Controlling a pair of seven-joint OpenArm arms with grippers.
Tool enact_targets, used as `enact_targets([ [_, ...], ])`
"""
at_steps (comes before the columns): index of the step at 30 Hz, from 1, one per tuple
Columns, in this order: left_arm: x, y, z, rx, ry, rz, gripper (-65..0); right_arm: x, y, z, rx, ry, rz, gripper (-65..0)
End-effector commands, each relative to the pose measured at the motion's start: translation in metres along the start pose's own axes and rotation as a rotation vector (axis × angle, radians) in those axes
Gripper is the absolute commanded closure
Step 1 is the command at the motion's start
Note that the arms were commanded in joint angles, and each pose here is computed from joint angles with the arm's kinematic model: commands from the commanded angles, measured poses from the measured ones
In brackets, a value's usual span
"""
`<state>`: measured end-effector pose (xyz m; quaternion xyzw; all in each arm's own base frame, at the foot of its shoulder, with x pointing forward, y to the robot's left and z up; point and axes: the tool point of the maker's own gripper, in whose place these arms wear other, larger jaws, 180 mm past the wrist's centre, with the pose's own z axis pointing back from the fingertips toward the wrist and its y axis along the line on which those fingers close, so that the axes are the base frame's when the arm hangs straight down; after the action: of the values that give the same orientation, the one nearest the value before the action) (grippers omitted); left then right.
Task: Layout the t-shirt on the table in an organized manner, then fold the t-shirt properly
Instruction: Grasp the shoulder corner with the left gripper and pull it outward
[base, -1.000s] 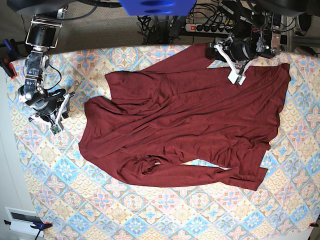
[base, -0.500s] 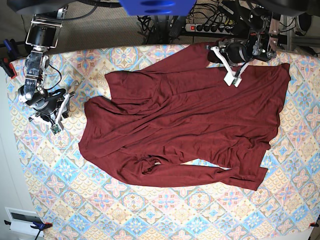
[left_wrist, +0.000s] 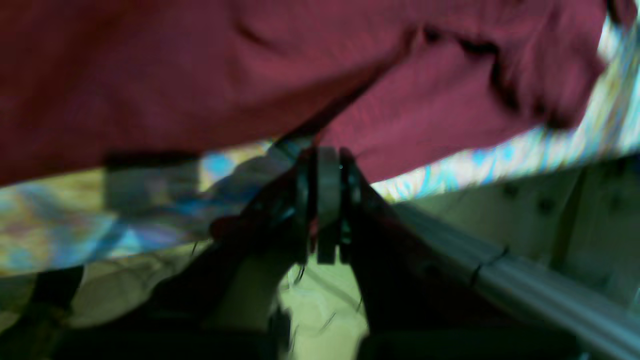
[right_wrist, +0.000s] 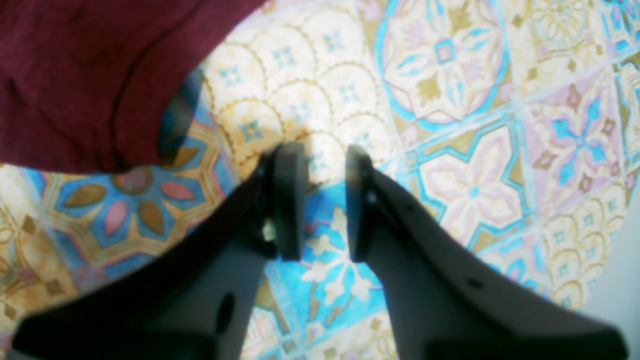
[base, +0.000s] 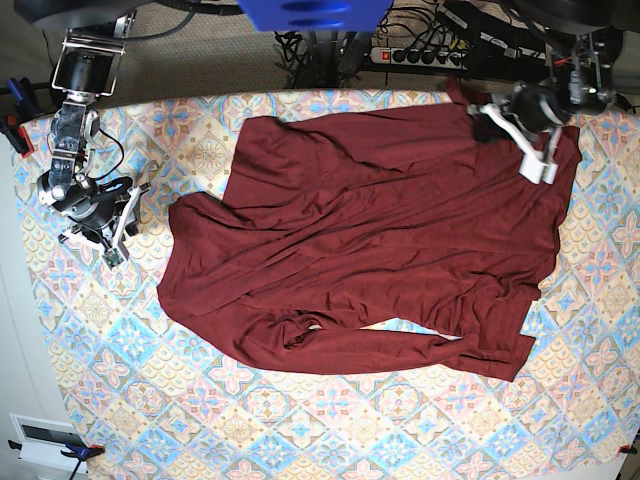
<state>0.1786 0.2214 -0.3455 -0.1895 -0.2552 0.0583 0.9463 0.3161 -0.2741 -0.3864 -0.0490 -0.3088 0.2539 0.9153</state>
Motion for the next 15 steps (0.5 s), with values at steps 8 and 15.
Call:
enact_targets([
  [8, 0.050, 0.034, 0.045, 0.079, -0.203, 0.048, 0.0, 0.015, 0.027, 0.004, 0.045, -0.012, 0.082, -13.3],
  [15, 0.054, 0.039, 0.051, 0.096, -0.221, 0.052, 0.0, 0.015, 0.055, 0.012, 0.100, -0.044, 0.073, -13.4],
])
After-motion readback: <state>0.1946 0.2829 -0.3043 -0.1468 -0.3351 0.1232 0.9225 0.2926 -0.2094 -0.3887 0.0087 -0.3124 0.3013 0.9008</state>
